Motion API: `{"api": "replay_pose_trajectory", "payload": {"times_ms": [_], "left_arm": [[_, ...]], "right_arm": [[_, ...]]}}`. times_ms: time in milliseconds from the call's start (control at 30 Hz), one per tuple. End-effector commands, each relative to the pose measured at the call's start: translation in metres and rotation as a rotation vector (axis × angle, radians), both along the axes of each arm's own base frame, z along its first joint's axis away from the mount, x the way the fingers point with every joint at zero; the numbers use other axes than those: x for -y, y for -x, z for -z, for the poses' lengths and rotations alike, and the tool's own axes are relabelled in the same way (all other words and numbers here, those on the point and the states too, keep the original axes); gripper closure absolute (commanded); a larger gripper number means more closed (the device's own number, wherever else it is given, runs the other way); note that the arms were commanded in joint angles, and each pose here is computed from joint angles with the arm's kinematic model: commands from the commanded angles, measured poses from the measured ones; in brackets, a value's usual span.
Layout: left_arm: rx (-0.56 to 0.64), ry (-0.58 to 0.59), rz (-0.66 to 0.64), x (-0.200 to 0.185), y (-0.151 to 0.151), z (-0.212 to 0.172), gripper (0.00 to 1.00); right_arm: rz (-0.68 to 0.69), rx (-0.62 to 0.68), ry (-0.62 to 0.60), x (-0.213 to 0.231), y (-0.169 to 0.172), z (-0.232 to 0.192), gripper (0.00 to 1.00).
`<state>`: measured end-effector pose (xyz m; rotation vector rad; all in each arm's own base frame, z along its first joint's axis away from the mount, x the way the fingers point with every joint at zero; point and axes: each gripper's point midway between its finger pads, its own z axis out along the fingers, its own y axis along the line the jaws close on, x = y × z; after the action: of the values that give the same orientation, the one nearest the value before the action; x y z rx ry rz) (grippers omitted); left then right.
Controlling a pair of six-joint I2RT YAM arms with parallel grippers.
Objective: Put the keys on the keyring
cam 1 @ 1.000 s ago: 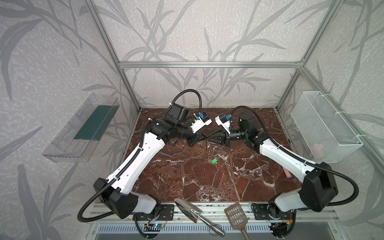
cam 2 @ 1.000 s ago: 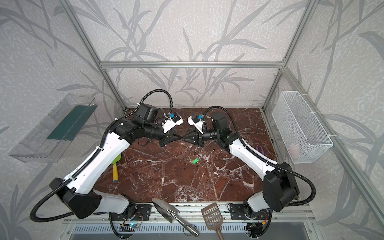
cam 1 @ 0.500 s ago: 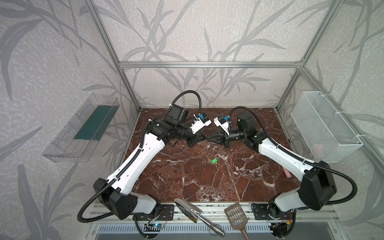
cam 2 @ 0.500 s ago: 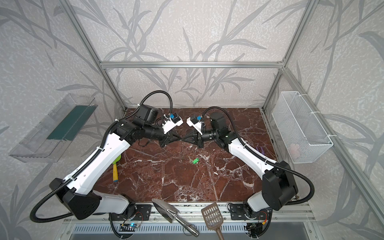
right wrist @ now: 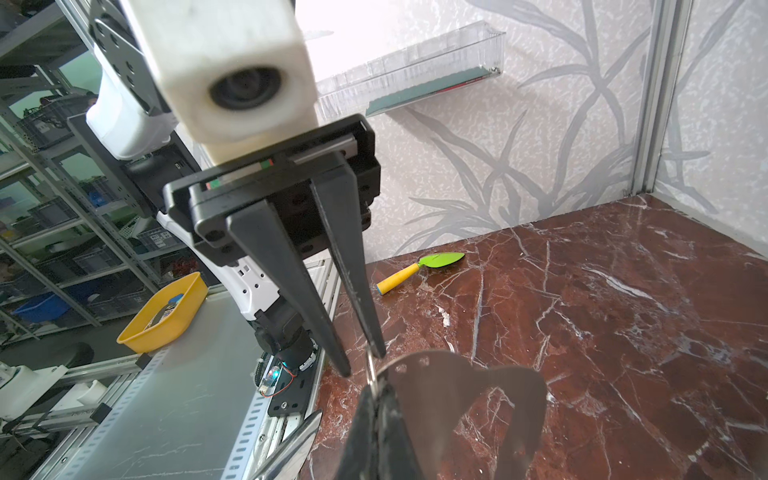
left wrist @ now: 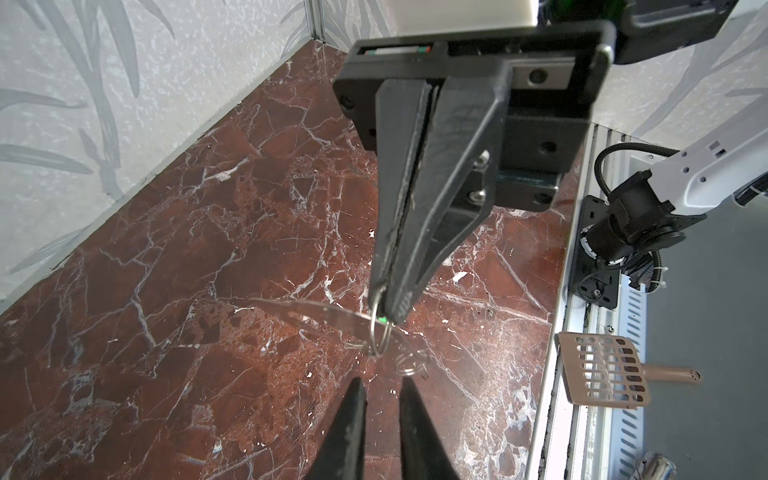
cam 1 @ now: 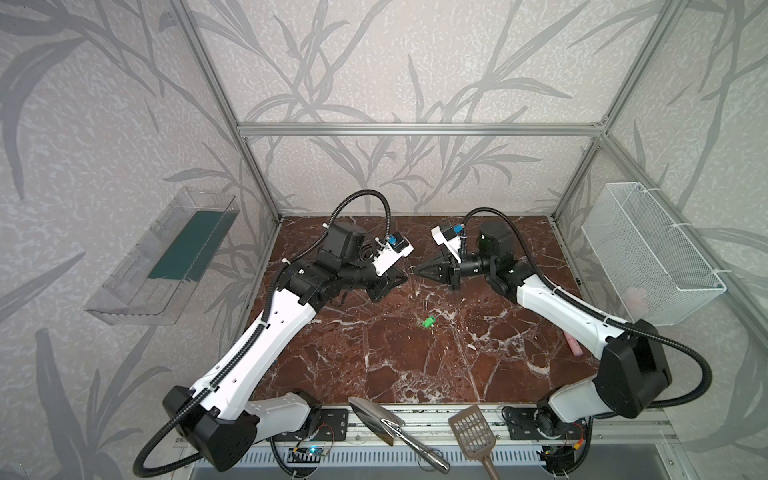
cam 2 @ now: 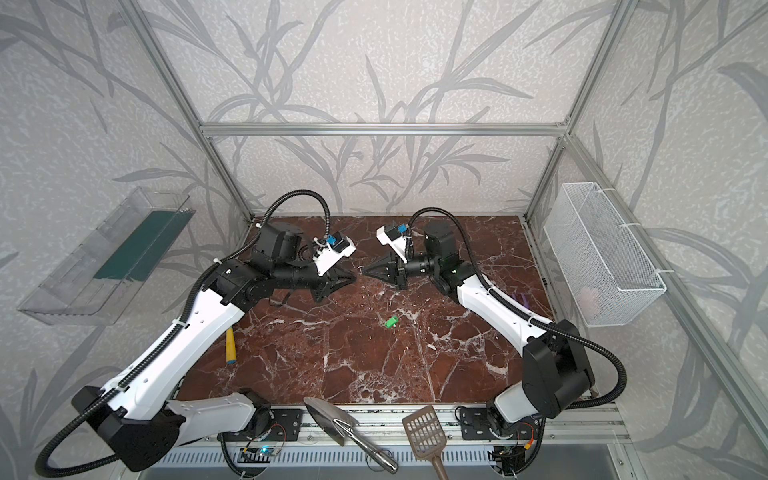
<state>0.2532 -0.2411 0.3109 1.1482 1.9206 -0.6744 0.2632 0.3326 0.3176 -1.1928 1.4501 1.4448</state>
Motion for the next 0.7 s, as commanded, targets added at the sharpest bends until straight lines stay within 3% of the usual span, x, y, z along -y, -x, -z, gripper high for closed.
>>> {"api": "replay_pose_trajectory", "payload": {"times_ms": [0,667], "left_arm": [[0.049,0.049,-0.006,0.003,-0.002,-0.011,0.81],[0.077,0.124,0.031,0.015,-0.005,-0.021,0.82]], "right_arm": [[-0.036,0.030,-0.037,0.000,0.003,-0.013,1.00],[-0.089,0.028,-0.062,0.001,0.012,-0.017,1.00]]}}
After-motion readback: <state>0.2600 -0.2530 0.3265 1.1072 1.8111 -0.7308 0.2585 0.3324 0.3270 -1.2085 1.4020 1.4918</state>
